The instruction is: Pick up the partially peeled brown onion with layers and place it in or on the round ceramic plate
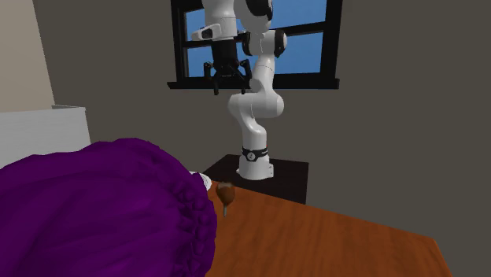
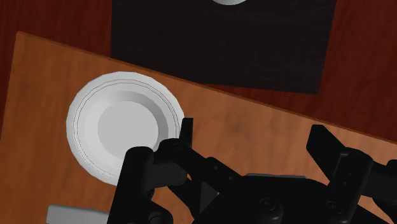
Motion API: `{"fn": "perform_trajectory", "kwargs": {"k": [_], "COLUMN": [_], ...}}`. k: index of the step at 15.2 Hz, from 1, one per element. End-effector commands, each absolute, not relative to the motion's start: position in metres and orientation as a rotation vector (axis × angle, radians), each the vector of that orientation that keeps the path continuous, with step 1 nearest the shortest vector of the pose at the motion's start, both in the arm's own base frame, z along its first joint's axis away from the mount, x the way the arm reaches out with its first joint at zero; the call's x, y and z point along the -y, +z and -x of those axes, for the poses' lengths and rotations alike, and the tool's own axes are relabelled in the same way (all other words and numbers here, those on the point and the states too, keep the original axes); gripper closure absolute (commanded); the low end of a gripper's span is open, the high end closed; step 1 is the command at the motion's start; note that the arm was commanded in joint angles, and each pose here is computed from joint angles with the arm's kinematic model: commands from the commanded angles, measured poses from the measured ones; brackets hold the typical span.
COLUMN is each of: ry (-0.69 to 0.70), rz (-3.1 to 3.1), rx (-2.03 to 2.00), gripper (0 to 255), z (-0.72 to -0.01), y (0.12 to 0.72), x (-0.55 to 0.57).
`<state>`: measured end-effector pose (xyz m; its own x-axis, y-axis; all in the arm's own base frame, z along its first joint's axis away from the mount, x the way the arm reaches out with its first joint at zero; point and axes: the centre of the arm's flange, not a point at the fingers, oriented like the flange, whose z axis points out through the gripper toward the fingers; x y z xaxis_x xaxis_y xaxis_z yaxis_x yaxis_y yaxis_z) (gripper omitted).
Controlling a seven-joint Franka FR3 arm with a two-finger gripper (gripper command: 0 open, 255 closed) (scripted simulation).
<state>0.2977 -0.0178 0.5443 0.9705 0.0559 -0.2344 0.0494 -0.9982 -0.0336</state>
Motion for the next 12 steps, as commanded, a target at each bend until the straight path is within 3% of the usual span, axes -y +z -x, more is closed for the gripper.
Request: {"fn": "perform_trajectory", "kwargs": {"k": [1,12], "ry": [0.369,0.169], "rz": [3.091,3.105], "rx": [0.083,0.031], "gripper": [0,0], "z": [-0.298,-0.367], "y": [0.544,0.437], "x": [0.018,-0.01]}}
